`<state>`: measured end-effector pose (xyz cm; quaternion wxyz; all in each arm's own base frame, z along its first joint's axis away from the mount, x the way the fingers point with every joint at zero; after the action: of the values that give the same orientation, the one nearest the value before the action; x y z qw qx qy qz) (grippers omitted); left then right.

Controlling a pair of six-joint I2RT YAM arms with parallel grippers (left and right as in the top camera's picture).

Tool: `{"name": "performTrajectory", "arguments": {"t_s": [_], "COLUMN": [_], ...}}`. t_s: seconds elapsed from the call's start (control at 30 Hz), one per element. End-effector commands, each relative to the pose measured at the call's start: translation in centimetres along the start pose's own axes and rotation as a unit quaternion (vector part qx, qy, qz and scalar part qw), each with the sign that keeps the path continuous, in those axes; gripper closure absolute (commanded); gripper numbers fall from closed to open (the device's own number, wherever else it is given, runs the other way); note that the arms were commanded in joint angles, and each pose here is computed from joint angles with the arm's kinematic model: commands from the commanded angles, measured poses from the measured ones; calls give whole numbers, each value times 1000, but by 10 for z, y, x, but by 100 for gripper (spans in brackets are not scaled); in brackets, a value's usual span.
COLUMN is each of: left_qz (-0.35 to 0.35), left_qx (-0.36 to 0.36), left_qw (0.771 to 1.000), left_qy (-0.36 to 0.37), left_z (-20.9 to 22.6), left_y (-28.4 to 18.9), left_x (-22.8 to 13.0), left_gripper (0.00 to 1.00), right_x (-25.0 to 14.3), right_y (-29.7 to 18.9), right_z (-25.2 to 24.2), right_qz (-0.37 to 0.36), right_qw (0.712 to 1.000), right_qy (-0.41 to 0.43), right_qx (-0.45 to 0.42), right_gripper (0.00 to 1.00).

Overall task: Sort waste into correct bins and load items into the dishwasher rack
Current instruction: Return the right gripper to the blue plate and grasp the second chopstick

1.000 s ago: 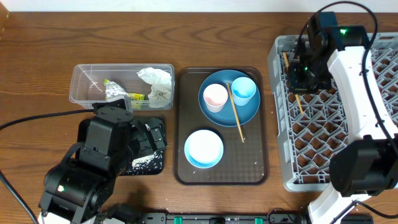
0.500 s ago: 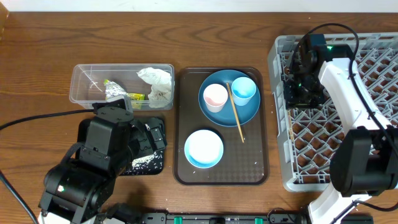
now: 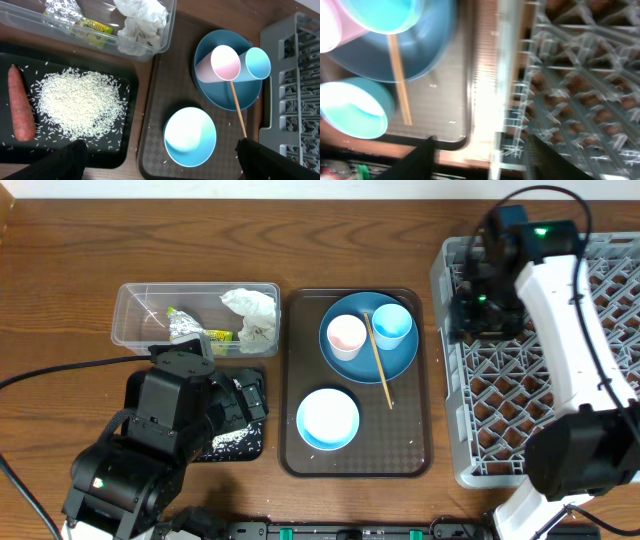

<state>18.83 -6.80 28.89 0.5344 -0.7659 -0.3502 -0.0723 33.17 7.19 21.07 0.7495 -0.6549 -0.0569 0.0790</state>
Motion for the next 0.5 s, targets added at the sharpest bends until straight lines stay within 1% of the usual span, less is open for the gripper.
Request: {"name": "performTrajectory", "arguments": {"t_s": [0.0,0.07,0.1,0.17,0.23,0.27,0.3,0.37,0.4,0.47], "left_qz": [-9,-9,-9,-9,-9,-9,-9,-9,-9,-9], "left_qx": [-3,-3,-3,-3,-3,-3,-3,-3,-3,-3], "left_qw": [1000,1000,1000,1000,1000,1000,1000,1000,1000,1000], "left_qy": [-1,-1,-1,-1,-1,-1,-1,-1,-1,-1], "left_z": [-1,-1,-1,-1,-1,-1,-1,-1,-1,-1], "left_y": [-4,-4,-4,-4,-4,-4,-4,-4,-4,-4], "left_x": [4,4,4,4,4,4,4,4,4,4], "left_gripper": [2,2,2,2,2,2,2,2,2,2], "right_x": [0,1,2,2,2,2,3,1,0,-2], "right_y": [0,4,7,15,23,29,34,46,51,63], "right_z": [45,66,74,86,93,94,95,98,100,106], "right_qz": [-7,-10,-12,-15,-17,-19,-22,-24,-24,-26], "right_qw": [998,995,994,994,995,996,997,997,996,996], "right_qy": [-26,-50,-62,-85,-89,-84,-78,-75,-74,-80], "right_qx": [61,85,85,74,46,27,5,-25,-34,-40], "right_gripper": [1,1,8,37,59,67,67,63,61,60]}}
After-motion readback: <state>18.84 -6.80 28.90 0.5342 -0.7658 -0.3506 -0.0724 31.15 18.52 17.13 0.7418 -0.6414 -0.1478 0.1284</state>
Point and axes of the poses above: each gripper's point midway between its finger pads, its own y axis out along the fingers, its own z axis along the line the jaws close on, x = y × z, the point moved 4 cm from there along -y, back along the fingers, and after that the axes turned 8 degrees about -y, right-handed, at the moved point
